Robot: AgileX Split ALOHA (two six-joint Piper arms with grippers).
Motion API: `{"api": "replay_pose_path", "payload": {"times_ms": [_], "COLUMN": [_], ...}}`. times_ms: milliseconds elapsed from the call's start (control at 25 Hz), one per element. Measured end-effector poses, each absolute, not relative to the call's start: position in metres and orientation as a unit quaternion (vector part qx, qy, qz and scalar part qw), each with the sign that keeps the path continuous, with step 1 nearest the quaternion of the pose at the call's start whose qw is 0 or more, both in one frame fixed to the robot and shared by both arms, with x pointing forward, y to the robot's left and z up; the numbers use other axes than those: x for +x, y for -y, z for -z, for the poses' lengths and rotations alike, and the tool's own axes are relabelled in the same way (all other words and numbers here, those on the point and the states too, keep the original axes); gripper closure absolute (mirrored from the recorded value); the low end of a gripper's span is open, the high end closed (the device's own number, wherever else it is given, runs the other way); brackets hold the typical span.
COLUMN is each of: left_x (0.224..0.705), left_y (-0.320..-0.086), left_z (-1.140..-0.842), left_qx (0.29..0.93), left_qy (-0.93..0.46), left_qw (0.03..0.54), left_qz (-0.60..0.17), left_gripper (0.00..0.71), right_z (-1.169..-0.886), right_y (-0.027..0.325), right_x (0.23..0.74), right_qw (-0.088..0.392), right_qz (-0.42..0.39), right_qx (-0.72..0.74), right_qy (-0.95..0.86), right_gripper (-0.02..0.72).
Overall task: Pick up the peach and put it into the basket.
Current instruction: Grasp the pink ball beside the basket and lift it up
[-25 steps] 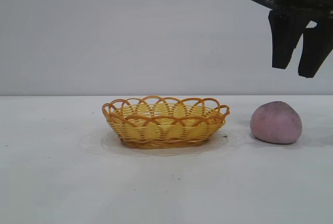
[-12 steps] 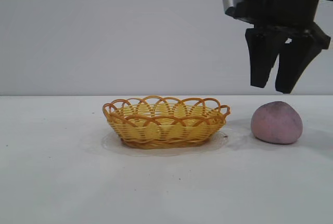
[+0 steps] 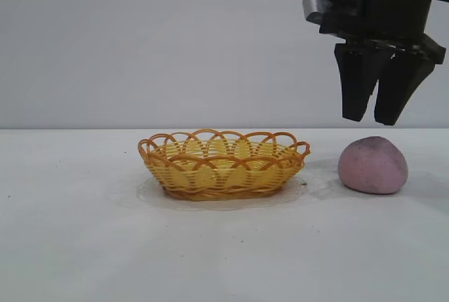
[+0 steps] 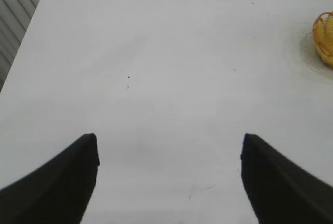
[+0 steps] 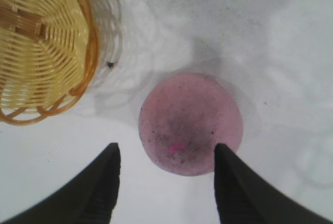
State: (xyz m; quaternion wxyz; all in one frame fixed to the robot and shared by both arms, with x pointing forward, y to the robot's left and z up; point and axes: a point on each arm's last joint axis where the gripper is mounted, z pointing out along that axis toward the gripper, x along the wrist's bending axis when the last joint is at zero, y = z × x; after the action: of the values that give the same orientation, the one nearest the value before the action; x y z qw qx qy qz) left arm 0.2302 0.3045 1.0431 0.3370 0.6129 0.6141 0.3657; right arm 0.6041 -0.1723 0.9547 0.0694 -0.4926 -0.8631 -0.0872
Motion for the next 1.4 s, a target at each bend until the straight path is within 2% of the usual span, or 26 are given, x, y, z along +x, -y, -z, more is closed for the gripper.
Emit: {"api": "replay_pose_path", "payload": {"times_ms": [200,240,440,520,560,600,640,880,1040,1240,1400], "left_x": [0.230,0.230,0.230,0.230,0.230,0.230,0.230,0.230,0.230,0.230,0.230], "left_y": [-0.304,-0.304,-0.304,-0.304,-0.304,-0.304,-0.304,-0.304,-0.304,-0.304,-0.304], "left_z": [-1.043,-1.043,-1.043,-1.043,-1.043,-1.043,-1.043,-1.043,-1.043,-1.043,-1.043], "left_qx": [0.613,0.613,0.613,0.613,0.613,0.613,0.613,0.613,0.613,0.613,0.613], "left_qy": [-0.614,-0.614,-0.614,-0.614,-0.614,-0.614,-0.614,-0.614,-0.614,-0.614,-0.614], "left_qw": [0.337,0.337,0.337,0.337,0.337,0.337,0.337,0.337,0.337,0.337,0.337], "left_qz": [-0.366,-0.366,-0.366,-0.366,-0.366,-0.366,-0.366,-0.366,-0.366,-0.366,-0.366], "left_gripper": [0.175,0.175,0.175,0.175,0.175,0.175,0.175,0.175,0.175,0.175,0.175], "right_z": [-0.941,-0.938,-0.926,-0.927,-0.927,-0.928,-0.928,-0.940,-0.975,-1.023,-1.032], "right_y": [0.172,0.172,0.173,0.173,0.173,0.173,0.173,0.173,0.169,0.153,0.120], "right_x": [0.607,0.607,0.609,0.609,0.609,0.609,0.609,0.610,0.623,0.636,0.624], "right_qw": [0.076,0.077,0.081,0.081,0.081,0.081,0.082,0.094,0.069,0.041,0.050], "right_qz": [0.079,0.077,0.062,0.060,0.059,0.058,0.057,0.045,0.072,0.158,0.177], "right_qx": [-0.495,-0.495,-0.493,-0.492,-0.492,-0.491,-0.491,-0.483,-0.474,-0.468,-0.436], "right_qy": [0.862,0.862,0.864,0.864,0.865,0.865,0.866,0.869,0.875,0.869,0.881], "right_gripper": [0.333,0.382,0.535,0.632,0.655,0.648,0.703,0.703,0.703,0.703,0.703]}}
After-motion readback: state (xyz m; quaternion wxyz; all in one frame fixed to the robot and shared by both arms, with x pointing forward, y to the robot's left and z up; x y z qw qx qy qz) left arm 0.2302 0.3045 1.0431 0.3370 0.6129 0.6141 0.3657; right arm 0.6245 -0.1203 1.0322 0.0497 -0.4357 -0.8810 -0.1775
